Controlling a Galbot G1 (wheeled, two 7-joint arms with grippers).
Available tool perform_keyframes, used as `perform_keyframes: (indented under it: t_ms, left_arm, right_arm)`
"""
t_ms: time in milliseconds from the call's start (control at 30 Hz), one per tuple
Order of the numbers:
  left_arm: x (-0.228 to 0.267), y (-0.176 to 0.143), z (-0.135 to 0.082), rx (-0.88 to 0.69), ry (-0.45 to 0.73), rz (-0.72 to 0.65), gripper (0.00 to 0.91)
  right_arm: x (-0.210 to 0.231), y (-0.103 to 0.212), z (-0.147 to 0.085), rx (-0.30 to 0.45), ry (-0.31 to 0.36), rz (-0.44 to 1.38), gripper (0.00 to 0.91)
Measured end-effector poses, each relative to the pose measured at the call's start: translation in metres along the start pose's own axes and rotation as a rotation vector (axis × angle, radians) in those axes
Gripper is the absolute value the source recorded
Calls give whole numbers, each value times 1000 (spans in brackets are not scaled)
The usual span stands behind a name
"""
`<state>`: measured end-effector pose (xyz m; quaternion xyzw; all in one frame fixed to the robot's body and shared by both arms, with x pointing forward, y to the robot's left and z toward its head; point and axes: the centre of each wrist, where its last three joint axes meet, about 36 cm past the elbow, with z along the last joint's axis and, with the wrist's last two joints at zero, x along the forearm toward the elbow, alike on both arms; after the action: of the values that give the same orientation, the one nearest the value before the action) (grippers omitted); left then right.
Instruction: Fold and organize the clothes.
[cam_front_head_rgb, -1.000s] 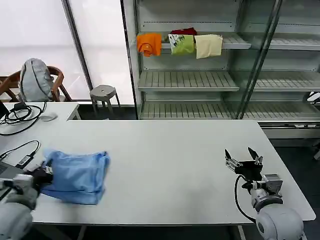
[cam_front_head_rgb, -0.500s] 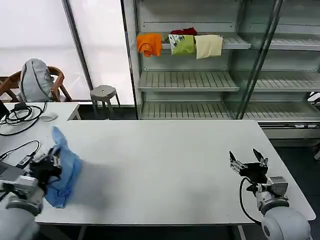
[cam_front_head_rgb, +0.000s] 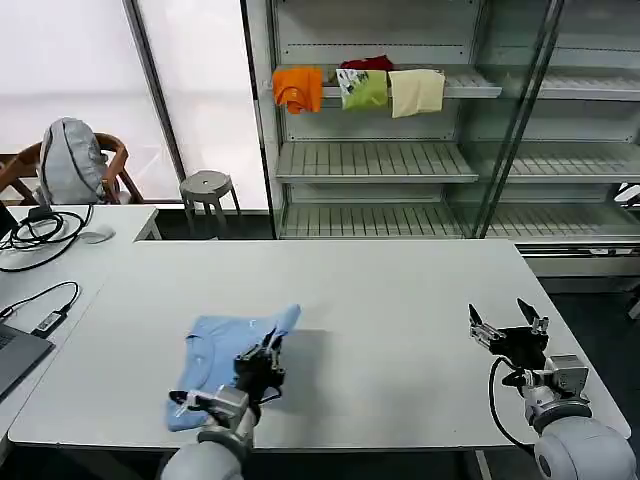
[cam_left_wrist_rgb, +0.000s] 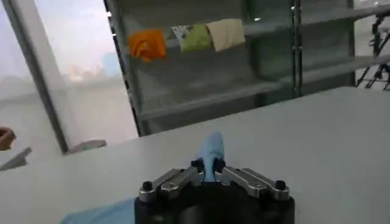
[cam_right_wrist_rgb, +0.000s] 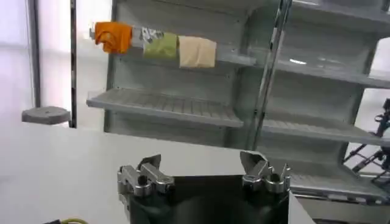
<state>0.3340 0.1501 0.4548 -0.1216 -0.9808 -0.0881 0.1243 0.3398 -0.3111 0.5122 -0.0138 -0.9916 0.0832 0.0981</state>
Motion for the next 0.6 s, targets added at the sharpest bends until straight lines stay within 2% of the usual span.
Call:
perform_keyframes:
  t_ms: [300,533,600]
  left_arm:
    - [-30,-58,-13,113,-5,82,20]
    - [-50,-86,-24,137,-25,127,20]
    - [-55,-91,-24,137,-25,139,907]
  right_arm:
    - [-4,-11,-5,24,-21,13,907]
    - [-9,-17,-14,30,-58,31,907]
    - [-11,-19,-16,36,-67,38,907]
